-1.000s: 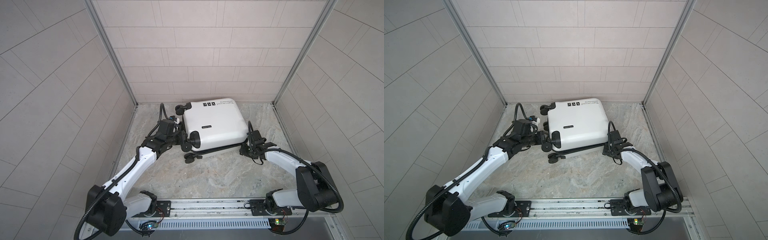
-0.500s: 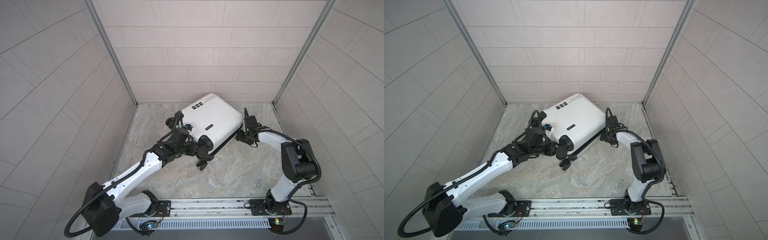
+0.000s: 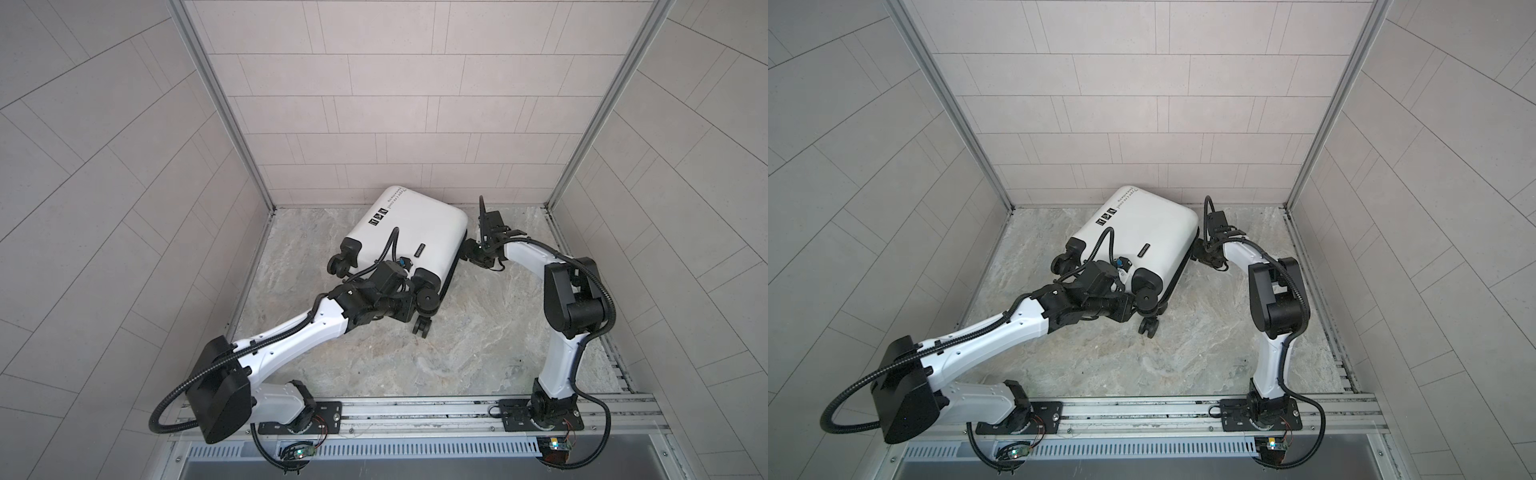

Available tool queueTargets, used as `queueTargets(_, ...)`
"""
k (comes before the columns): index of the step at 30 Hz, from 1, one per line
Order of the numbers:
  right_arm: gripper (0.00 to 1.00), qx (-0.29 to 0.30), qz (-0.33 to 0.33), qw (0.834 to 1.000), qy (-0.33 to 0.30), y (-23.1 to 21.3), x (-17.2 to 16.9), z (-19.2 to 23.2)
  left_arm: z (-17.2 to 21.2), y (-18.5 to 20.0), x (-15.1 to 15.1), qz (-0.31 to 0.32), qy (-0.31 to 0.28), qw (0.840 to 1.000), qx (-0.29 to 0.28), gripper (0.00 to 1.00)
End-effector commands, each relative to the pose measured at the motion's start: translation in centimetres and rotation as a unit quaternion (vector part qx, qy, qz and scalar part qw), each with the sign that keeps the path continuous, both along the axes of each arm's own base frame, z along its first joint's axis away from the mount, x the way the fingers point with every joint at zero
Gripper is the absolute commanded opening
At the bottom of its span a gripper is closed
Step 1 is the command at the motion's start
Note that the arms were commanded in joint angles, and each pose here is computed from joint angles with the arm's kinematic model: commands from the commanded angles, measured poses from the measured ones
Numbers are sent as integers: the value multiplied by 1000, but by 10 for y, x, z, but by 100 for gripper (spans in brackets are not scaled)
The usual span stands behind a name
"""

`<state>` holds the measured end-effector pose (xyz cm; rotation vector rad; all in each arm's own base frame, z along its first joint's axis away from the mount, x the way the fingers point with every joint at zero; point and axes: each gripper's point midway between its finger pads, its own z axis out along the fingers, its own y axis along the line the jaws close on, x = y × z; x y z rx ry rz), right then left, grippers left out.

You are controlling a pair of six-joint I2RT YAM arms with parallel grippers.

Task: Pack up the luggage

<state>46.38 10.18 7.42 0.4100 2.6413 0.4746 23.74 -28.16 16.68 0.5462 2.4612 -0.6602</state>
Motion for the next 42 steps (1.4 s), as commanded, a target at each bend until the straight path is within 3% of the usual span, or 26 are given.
queueTargets(1,58,0,-2,1000,-17,2,-10,25,29,18,3,15,-50,998,20,46)
queueTargets(9,60,11,-24,999,-42,-7,-55,39,95,89,19,104,-149,983,10,63)
queueTargets(13,60,2,-26,999,-43,-12,-76,43,127,135,39,175,-174,969,-4,64)
queueTargets(18,57,-41,-43,998,-31,-29,-99,51,138,179,71,245,-159,956,-10,64)
queueTargets(25,62,-68,-77,995,-16,-48,-124,49,108,232,122,323,-90,942,-36,59)
queueTargets(29,69,-54,-73,996,-10,-47,-131,35,82,253,146,348,-61,934,-49,57)
queueTargets(36,68,1,-41,999,3,-27,-140,10,17,257,181,336,-1,941,-30,53)
queueTargets(39,76,-6,-42,999,-19,-26,-137,13,-5,251,191,329,41,942,-54,51)
queueTargets(42,75,-13,-45,999,-22,-28,-131,13,-26,245,199,328,77,939,-71,49)
